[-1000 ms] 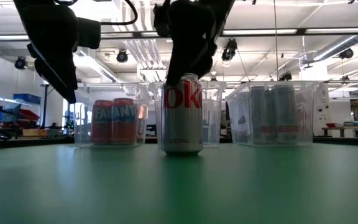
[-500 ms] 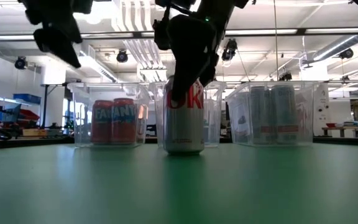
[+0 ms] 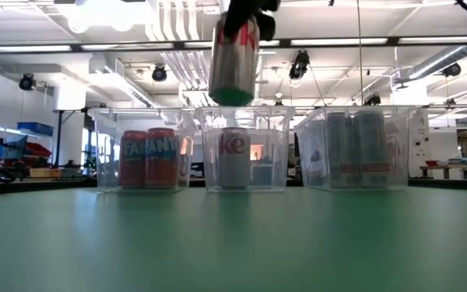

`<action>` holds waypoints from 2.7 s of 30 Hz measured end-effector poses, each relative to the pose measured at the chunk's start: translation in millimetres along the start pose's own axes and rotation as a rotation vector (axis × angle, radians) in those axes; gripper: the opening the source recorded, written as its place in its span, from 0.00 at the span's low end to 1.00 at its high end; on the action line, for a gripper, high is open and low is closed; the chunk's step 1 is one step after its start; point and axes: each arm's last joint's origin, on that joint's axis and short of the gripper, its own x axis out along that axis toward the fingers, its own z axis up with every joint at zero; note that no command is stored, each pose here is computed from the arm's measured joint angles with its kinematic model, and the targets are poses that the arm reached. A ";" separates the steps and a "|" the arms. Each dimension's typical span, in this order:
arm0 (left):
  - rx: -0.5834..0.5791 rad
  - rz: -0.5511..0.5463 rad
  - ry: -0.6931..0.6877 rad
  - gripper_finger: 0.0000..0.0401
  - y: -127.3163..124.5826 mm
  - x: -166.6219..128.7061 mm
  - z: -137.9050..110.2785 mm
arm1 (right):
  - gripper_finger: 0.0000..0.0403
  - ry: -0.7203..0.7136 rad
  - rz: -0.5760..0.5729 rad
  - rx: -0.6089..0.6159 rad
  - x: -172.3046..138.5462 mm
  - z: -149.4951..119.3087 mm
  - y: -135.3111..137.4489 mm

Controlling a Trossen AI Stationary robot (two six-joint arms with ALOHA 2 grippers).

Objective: Sort soda cans
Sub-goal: Put the left silver soda can into the top middle transparent bin, then put the silver soda can into the top middle transparent bin

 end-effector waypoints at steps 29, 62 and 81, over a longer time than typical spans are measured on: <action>0.115 0.029 -0.146 0.91 3.3 -22.4 23.1 | 0.74 -0.024 -0.226 0.271 -7.5 -20.9 -215.2; 0.067 0.062 -0.191 0.91 2.7 -21.9 26.3 | 0.89 -0.047 -0.241 0.226 34.5 -42.7 -232.0; 0.033 0.055 -0.199 0.91 -6.2 -10.2 28.4 | 0.89 -0.099 -0.190 0.078 -58.7 0.8 -160.3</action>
